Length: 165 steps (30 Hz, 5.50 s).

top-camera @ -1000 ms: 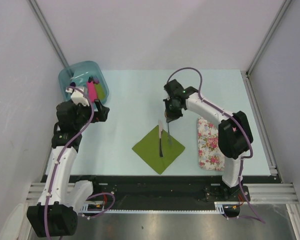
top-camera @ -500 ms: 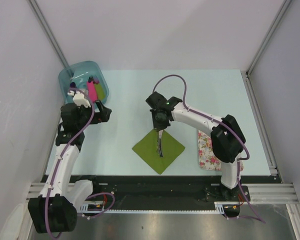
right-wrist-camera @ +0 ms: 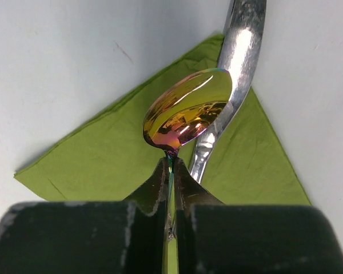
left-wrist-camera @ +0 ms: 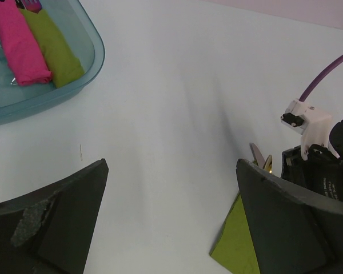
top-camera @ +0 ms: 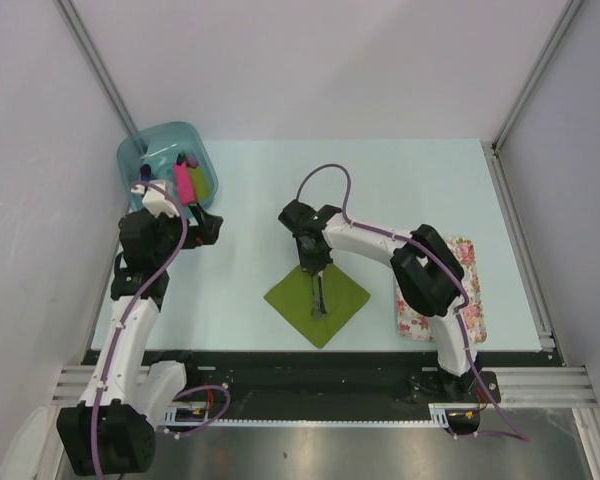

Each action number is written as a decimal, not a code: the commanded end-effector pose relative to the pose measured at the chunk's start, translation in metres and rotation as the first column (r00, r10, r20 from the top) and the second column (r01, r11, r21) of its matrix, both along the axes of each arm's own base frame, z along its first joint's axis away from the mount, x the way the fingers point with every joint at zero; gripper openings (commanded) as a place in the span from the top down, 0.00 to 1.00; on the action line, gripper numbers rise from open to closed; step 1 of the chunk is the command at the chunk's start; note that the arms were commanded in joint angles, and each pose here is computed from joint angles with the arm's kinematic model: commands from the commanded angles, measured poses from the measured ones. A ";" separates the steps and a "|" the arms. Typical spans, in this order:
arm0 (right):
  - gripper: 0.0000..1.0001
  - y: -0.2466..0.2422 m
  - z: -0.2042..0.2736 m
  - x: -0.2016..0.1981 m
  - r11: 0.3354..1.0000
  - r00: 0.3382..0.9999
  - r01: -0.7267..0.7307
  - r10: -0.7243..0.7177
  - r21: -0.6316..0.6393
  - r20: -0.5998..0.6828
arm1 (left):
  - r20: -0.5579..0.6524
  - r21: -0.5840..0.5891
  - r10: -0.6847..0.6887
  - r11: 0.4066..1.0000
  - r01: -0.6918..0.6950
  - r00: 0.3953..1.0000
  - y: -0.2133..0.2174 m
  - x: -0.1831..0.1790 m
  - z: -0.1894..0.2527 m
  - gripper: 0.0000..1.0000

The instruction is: Place the utensils on the paper napkin and roll it up

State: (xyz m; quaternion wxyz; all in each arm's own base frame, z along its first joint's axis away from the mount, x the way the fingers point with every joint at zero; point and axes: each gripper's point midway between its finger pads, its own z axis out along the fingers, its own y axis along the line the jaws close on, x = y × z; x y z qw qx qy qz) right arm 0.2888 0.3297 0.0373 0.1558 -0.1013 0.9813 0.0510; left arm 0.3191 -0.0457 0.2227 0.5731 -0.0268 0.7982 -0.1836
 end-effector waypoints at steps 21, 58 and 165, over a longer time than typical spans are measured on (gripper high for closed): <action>0.90 -0.004 -0.003 0.031 0.996 0.996 0.084 -0.083 -0.032 0.044 | 0.020 0.000 -0.010 1.000 0.010 1.000 -0.001 0.005 0.003 0.00; 0.00 -0.083 0.096 -0.020 0.673 0.931 -0.314 0.356 0.670 0.079 | -0.138 0.757 -0.977 0.002 0.653 0.163 -0.197 -0.191 -0.106 0.28; 0.67 -0.058 0.016 -0.069 0.639 0.861 -0.013 0.398 0.769 -0.316 | -0.163 0.748 -0.893 0.166 0.643 0.420 -0.277 -0.065 -0.160 1.00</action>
